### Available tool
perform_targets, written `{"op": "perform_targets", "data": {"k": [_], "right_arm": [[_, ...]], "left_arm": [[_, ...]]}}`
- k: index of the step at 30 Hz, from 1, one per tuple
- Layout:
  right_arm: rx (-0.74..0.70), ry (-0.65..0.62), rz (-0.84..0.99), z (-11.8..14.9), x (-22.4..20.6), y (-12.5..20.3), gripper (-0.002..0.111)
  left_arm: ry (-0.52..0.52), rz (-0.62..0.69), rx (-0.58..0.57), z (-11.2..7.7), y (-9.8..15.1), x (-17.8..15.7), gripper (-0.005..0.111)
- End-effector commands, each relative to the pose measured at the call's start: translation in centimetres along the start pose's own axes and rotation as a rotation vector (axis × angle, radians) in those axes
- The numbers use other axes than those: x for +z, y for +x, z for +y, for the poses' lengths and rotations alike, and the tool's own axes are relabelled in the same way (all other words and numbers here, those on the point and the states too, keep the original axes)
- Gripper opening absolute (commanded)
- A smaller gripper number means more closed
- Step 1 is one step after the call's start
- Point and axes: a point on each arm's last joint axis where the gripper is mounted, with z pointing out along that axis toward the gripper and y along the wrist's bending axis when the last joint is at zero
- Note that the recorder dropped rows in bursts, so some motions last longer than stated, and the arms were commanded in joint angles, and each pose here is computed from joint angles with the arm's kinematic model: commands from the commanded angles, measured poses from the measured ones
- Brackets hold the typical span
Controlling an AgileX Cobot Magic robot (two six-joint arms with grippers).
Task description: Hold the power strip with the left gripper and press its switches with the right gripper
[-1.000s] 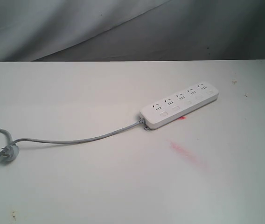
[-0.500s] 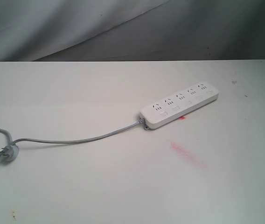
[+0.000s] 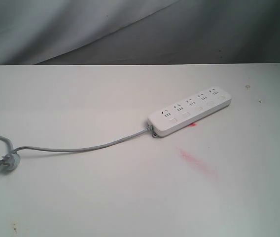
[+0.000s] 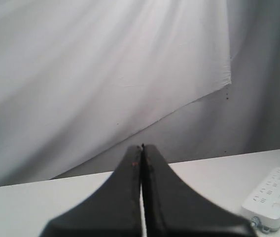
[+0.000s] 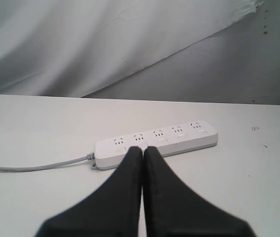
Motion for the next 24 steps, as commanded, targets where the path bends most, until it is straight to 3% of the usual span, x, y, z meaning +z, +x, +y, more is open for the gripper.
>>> {"op": "perform_targets", "data": {"k": [1,5,13,24], "right_arm": [[0.006,-0.007,-0.01,0.0,0.0,0.0,0.0],[0.008,-0.007,-0.01,0.0,0.0,0.0,0.0],[0.008,-0.007,-0.01,0.0,0.0,0.0,0.0],[0.008,-0.007,-0.01,0.0,0.0,0.0,0.0]], "left_arm": [[-0.017,0.074,-0.006,-0.2,0.9,-0.8,0.0],[-0.081,0.173,-0.037,0.1,1.9,-1.3,0.0],[-0.159,0.214,-0.081,0.5,2.3,-1.5,0.0],[-0.15,0.217,-0.061,0.5,2.4,-1.5,0.0]]}}
